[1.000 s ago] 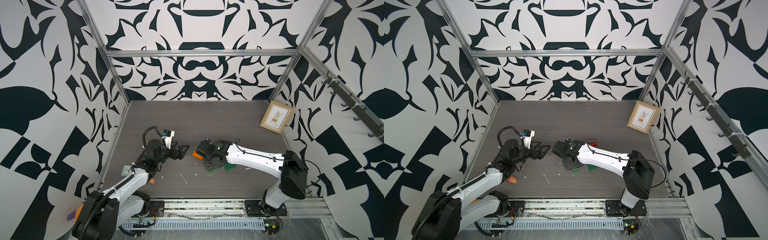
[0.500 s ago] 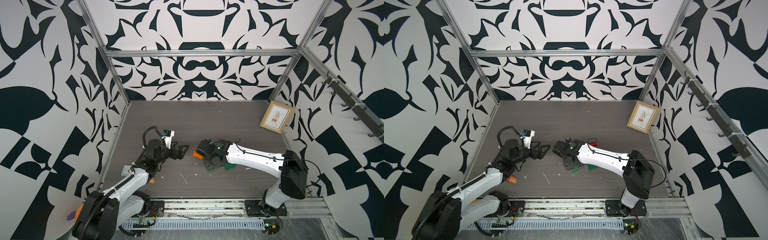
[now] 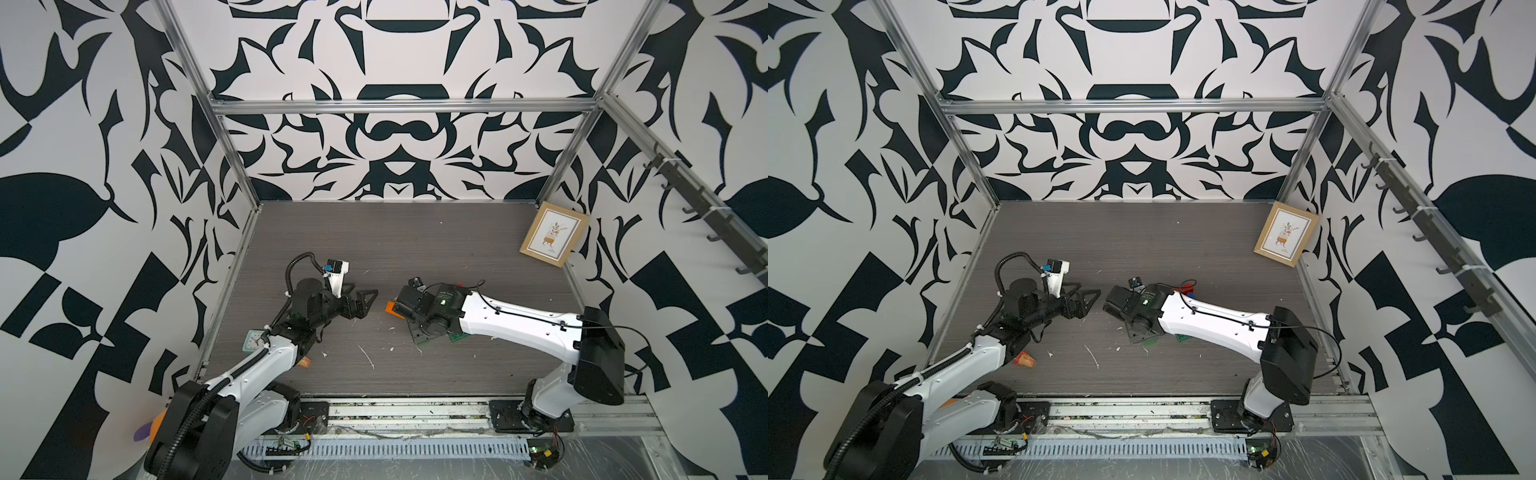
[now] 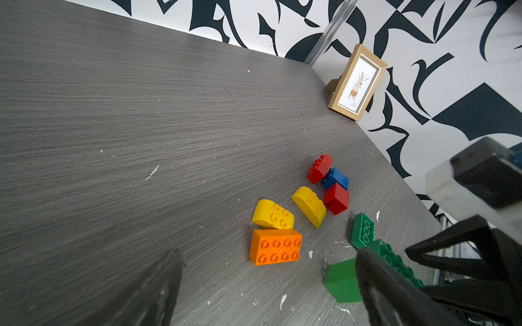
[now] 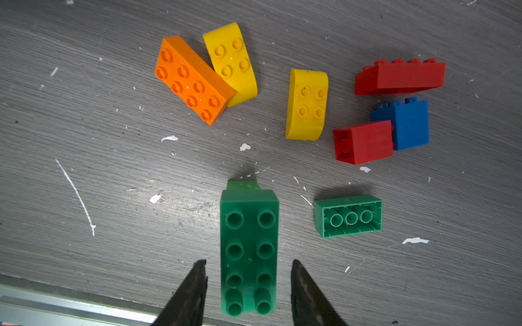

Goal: Assemble an ice cream with lego
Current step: Assemble the lego brick with the lego brick.

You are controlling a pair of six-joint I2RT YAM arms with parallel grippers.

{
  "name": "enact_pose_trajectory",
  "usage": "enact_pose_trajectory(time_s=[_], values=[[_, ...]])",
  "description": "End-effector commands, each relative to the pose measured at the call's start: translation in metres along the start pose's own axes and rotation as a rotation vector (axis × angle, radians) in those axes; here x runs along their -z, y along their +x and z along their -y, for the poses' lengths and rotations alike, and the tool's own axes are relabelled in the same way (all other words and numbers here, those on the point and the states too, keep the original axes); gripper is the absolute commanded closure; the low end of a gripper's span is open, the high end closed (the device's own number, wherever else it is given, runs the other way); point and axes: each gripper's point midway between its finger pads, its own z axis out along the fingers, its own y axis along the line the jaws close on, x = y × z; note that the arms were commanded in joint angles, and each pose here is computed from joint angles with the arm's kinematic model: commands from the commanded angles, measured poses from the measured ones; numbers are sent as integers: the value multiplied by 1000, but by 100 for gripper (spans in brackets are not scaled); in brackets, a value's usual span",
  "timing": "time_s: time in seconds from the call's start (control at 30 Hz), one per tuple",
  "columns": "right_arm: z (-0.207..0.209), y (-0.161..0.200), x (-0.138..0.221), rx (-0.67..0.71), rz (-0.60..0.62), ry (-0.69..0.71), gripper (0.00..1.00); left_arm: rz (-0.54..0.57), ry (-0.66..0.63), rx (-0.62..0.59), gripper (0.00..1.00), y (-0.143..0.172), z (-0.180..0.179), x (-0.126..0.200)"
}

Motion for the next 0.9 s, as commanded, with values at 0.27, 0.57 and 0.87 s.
enact_pose_trajectory(time_s=[0.27,0.57,0.87], values=[[0,-2,-5,-5,12,14,59,3,0,-13,1,-2,1,0],[1,5,-15,9,-18,23,65,2,-6,-11,1,-2,0,0],[2,9,-19,-15,-10,-15,81,2,-6,-13,1,-2,0,0]])
